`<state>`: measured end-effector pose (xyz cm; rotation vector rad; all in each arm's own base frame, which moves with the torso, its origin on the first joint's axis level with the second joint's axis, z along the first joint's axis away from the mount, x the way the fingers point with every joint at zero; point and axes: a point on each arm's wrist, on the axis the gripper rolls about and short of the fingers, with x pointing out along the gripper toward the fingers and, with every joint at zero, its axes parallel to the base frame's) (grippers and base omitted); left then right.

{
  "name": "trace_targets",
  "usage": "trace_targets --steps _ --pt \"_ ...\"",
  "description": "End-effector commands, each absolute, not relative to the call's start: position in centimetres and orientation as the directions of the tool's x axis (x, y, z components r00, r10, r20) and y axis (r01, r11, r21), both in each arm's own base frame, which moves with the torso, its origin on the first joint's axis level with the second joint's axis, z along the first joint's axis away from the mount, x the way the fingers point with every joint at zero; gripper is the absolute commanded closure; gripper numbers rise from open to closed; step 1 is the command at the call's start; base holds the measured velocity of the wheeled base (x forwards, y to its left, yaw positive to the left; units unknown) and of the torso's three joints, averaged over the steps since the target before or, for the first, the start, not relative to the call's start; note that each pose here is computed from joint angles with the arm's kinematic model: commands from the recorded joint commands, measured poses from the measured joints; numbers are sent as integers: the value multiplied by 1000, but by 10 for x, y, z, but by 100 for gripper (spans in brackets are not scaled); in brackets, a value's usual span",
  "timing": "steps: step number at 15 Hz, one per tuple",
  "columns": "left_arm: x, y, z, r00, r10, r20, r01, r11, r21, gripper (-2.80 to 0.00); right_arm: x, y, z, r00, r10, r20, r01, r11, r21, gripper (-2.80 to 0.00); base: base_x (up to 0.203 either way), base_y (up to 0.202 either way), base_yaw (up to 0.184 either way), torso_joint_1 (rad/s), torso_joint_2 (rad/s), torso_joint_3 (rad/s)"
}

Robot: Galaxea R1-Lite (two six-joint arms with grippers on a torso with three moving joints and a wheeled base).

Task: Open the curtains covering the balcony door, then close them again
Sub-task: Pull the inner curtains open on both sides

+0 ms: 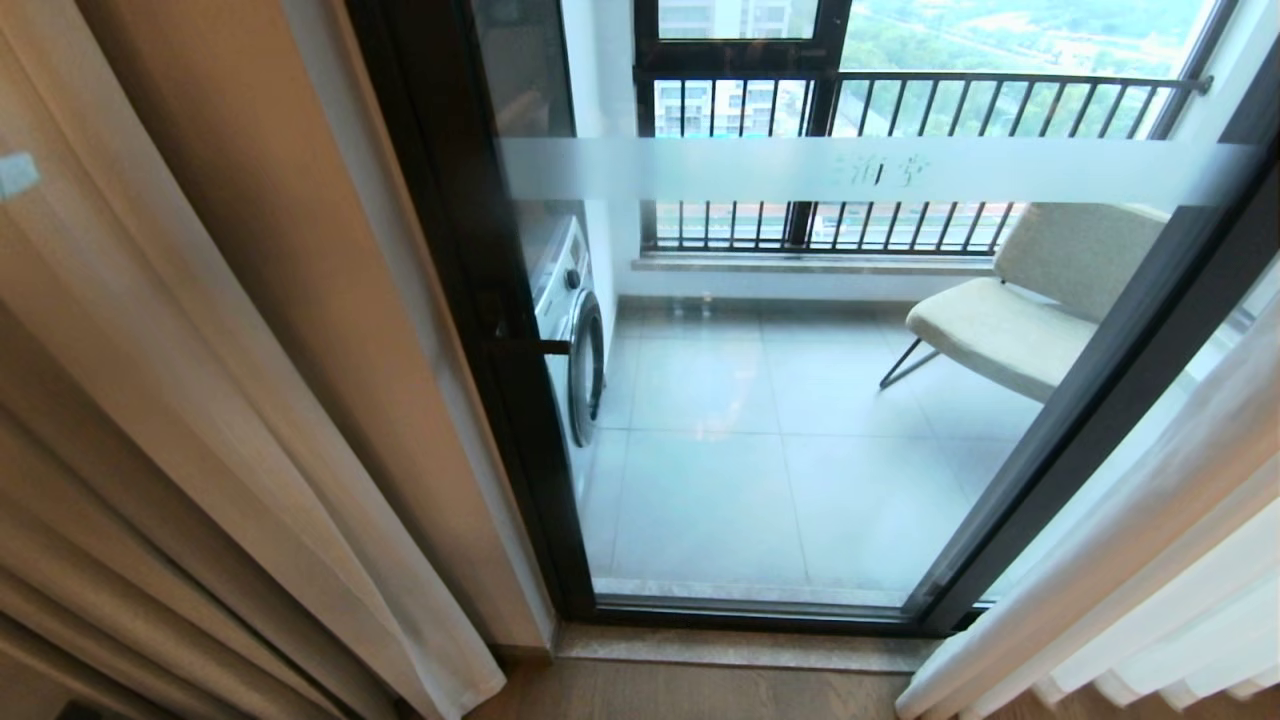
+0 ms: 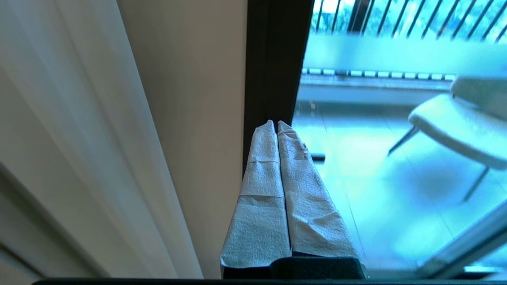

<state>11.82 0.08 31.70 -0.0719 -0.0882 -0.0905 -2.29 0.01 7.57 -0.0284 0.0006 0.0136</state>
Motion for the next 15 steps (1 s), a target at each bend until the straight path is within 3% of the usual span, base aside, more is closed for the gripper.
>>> trace_targets --steps 1,10,15 --pt "93 0 283 995 -90 48 93 993 -72 0 -23 0 76 1000 15 -1 -15 999 -29 0 0 0 0 0 0 0" --pt "5 -2 112 994 -74 -74 69 995 -68 0 -23 0 76 1000 15 -1 -15 999 -29 0 0 0 0 0 0 0" --pt "-18 0 79 998 -10 -68 10 1000 -10 0 -23 0 76 1000 15 0 -15 999 -29 0 0 0 0 0 0 0"
